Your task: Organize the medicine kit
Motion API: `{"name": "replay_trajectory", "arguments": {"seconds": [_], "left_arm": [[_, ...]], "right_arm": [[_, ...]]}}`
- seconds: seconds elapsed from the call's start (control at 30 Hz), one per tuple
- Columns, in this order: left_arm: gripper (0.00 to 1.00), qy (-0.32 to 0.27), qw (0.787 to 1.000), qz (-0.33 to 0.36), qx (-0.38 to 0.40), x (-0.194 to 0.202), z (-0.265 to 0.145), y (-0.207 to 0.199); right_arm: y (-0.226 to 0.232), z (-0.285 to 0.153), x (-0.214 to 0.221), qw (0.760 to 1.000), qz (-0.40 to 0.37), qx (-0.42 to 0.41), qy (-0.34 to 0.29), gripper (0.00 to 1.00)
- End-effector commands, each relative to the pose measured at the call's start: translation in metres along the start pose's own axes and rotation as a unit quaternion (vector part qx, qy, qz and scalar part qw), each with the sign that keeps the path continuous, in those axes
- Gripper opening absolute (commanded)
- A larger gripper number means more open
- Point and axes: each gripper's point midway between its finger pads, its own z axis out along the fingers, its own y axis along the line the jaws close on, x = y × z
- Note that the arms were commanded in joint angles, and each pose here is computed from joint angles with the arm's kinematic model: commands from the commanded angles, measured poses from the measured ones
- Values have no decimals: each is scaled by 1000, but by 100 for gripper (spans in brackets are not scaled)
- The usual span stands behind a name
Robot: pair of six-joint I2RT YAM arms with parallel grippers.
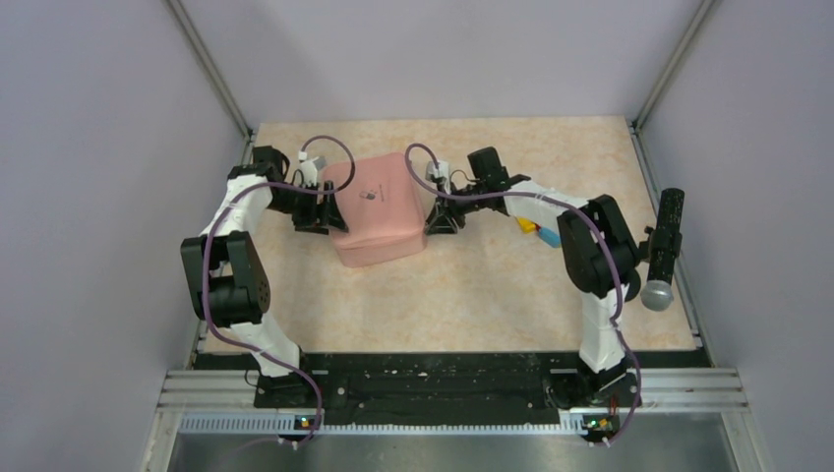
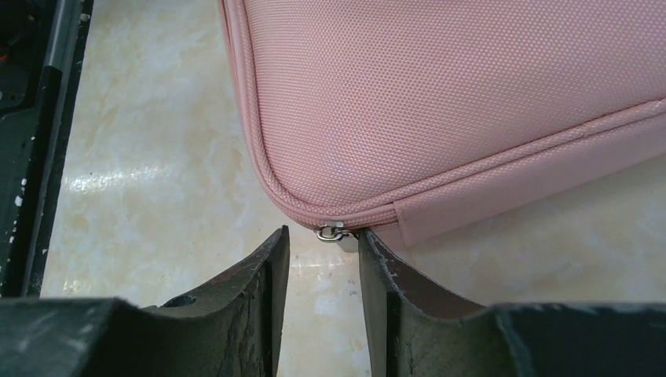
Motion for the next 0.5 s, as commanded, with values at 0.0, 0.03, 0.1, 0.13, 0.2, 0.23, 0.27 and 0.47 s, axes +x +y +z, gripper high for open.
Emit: {"name": "replay_trajectory", "arguments": {"seconds": [0.0,0.03,0.1,0.13,0.2,0.23,0.27,0.47], "left_arm": [[73,-17,1000,19,7,-5,-8,-9],[73,-17,1000,19,6,-5,-8,-9],[73,-16,1000,19,7,-4,-8,-9],[73,-16,1000,19,6,-4,-8,-9],[73,-16,1000,19,6,-4,-8,-8],[73,-17,1000,19,6,-5,-8,-8],[73,-16,1000,19,7,-5,-8,-9],[73,-16,1000,17,7,-5,-7,-9]], "right_arm": [[-8,8,-2,1000,-19,-13,-2,39],[-9,8,0,1000,-18,-11,0,40],[-13,10,3,1000,-13,-7,4,42],[-14,11,4,1000,-11,-5,6,43],[-17,12,6,1000,-8,-2,8,46],[-18,12,5,1000,-8,-1,6,47],[-17,12,4,1000,-9,-1,5,47],[-20,11,-11,1000,-14,4,-15,42]]}}
